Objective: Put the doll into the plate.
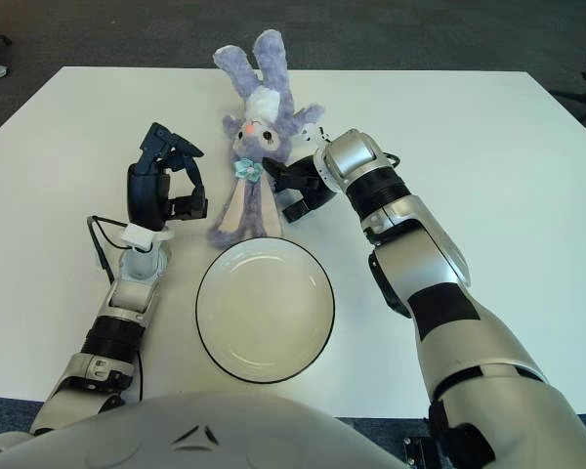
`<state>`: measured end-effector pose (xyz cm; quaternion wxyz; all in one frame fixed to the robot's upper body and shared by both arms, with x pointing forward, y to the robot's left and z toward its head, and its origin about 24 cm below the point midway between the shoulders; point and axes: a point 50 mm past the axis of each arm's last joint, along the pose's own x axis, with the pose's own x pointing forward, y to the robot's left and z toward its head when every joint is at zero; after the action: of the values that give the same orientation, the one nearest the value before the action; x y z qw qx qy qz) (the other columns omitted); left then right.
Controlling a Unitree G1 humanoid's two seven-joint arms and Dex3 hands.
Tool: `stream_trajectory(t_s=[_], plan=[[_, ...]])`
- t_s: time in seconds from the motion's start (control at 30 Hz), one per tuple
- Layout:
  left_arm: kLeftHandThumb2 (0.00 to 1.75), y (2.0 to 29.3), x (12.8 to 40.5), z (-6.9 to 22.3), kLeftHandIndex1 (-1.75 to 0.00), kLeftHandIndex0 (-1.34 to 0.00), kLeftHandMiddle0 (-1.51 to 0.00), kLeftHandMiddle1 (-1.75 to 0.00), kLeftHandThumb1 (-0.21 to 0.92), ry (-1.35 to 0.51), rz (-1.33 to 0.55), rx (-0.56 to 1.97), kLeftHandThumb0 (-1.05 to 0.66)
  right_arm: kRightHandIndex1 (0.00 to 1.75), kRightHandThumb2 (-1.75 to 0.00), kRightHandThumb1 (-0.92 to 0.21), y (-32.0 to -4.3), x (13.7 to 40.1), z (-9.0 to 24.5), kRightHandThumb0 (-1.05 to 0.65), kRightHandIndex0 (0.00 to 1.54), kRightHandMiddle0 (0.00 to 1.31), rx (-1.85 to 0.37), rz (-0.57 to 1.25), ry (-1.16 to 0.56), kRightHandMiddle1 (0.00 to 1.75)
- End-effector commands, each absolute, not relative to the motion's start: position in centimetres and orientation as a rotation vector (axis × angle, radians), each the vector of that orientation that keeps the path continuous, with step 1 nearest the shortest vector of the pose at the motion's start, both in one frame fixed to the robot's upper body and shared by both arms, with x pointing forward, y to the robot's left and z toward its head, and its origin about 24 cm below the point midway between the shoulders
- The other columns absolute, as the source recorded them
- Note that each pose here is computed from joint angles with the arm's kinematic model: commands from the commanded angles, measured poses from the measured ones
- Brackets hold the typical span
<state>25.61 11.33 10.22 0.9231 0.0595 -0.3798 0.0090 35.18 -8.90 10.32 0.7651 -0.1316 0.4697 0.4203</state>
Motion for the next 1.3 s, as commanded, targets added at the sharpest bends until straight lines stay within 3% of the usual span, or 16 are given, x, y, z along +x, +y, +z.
stream_trajectory(t_s=[0.0, 0.33, 0.6, 0.77, 0.87, 1.27], plan=[[1.15, 11.8, 24.4, 6.7, -1.75, -0.5, -1.17, -1.75, 0.45, -0.629, 0.042, 0.125, -0.44, 1.75, -0.43, -0.92, -8.8, 35.0, 10.0, -0.93, 1.3, 0.04, -0.289, 0.907, 1.058, 1.22], [1.17, 11.7, 24.3, 6.8, -1.75, -0.52, -1.19, -1.75, 0.44, -0.648, 0.043, 0.089, -0.44, 1.75, -0.38, -0.86, -9.1, 34.5, 9.3, -0.84, 1.31, 0.18, -0.269, 0.787, 1.102, 1.24], [1.18, 11.7, 24.3, 6.9, -1.75, -0.52, -1.19, -1.75, 0.43, -0.657, 0.05, 0.071, -0.44, 1.75, -0.64, -0.64, -9.0, 34.4, 9.1, -0.74, 1.3, 0.35, -0.265, 0.737, 1.061, 1.27], [1.18, 11.6, 24.3, 6.9, -1.75, -0.53, -1.19, -1.75, 0.42, -0.663, 0.054, 0.074, -0.44, 1.75, -0.81, -0.51, -8.9, 34.4, 9.0, -0.53, 1.24, 0.64, -0.318, 0.756, 0.996, 1.35], [1.18, 11.7, 24.3, 6.9, -1.75, -0.53, -1.18, -1.75, 0.42, -0.661, 0.056, 0.073, -0.45, 1.75, -0.86, -0.47, -8.9, 34.5, 8.7, -0.48, 1.22, 0.71, -0.351, 0.787, 0.955, 1.36], [1.18, 11.7, 24.3, 6.9, -1.75, -0.52, -1.18, -1.75, 0.43, -0.664, 0.052, 0.081, -0.44, 1.75, -0.93, -0.42, -9.0, 34.7, 7.9, -0.45, 1.23, 0.77, -0.444, 0.839, 0.807, 1.37]])
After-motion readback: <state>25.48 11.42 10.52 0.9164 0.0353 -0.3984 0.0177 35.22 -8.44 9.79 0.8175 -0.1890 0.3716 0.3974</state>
